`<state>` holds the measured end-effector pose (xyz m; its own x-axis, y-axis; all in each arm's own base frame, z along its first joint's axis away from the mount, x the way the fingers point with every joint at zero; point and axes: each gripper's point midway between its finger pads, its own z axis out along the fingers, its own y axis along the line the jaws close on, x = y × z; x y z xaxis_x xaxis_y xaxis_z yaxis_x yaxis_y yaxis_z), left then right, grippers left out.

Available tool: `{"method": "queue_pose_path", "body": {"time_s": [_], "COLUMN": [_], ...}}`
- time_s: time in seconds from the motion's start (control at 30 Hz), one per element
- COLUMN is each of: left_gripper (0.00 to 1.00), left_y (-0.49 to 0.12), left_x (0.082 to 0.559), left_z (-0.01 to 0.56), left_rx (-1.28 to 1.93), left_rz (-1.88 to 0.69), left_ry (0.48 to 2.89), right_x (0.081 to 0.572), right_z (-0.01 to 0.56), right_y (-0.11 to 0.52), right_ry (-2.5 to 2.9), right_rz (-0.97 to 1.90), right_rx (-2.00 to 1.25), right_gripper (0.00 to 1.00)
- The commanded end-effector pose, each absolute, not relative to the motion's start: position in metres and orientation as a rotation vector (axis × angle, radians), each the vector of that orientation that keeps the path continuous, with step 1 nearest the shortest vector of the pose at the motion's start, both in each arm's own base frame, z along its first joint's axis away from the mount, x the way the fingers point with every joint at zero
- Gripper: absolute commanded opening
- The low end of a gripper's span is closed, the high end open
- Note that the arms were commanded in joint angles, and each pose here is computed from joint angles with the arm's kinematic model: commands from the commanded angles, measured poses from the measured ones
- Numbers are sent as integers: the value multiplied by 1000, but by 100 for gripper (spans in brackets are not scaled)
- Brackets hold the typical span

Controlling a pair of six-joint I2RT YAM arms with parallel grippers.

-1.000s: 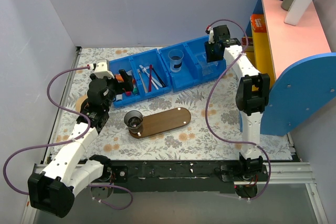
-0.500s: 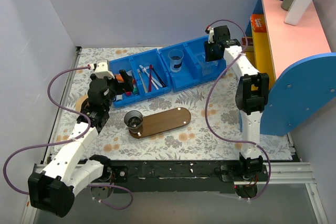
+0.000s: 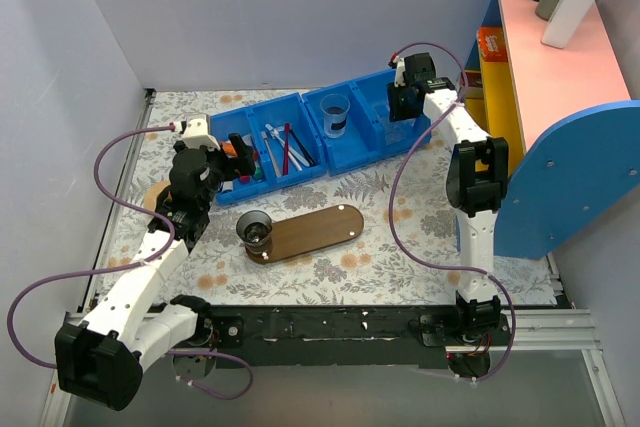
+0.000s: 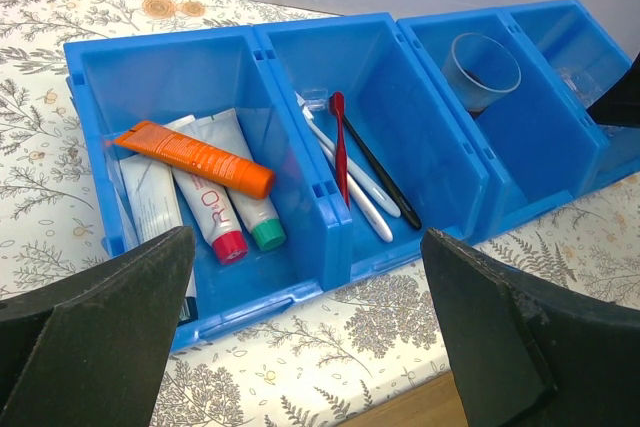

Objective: Prepare toiletry sets of a toothbrush and toothpaste on the tray

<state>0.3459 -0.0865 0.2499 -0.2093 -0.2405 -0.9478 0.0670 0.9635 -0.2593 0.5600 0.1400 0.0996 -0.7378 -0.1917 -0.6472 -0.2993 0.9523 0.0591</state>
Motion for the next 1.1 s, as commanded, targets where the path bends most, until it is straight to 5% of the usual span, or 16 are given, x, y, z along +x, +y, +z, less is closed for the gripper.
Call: {"method": "queue_pose_path", "body": {"time_s": [0.0,0.23,0.47,1.07], "left_gripper": [98,98,98,98], "left_y": [-83,-84,-85,-86], "left_x": [346,346,346,347], "left_z": [250,249,247,245], "left_rx": [-129,-126,-120,-116], "left_rz": [-269,-271,-273,-276], "left_ry": [1762,1766,1772,1782], "right_x": [570,567,569,571], "right_z": [101,97,116,175], "right_y": [142,142,145,141], "right_ry": [2390,2403,2365,2260], "right_rz": [214,217,240,219], "right_rx": [-330,-322,-319,-274], "right_gripper": [36,27,3,1]}}
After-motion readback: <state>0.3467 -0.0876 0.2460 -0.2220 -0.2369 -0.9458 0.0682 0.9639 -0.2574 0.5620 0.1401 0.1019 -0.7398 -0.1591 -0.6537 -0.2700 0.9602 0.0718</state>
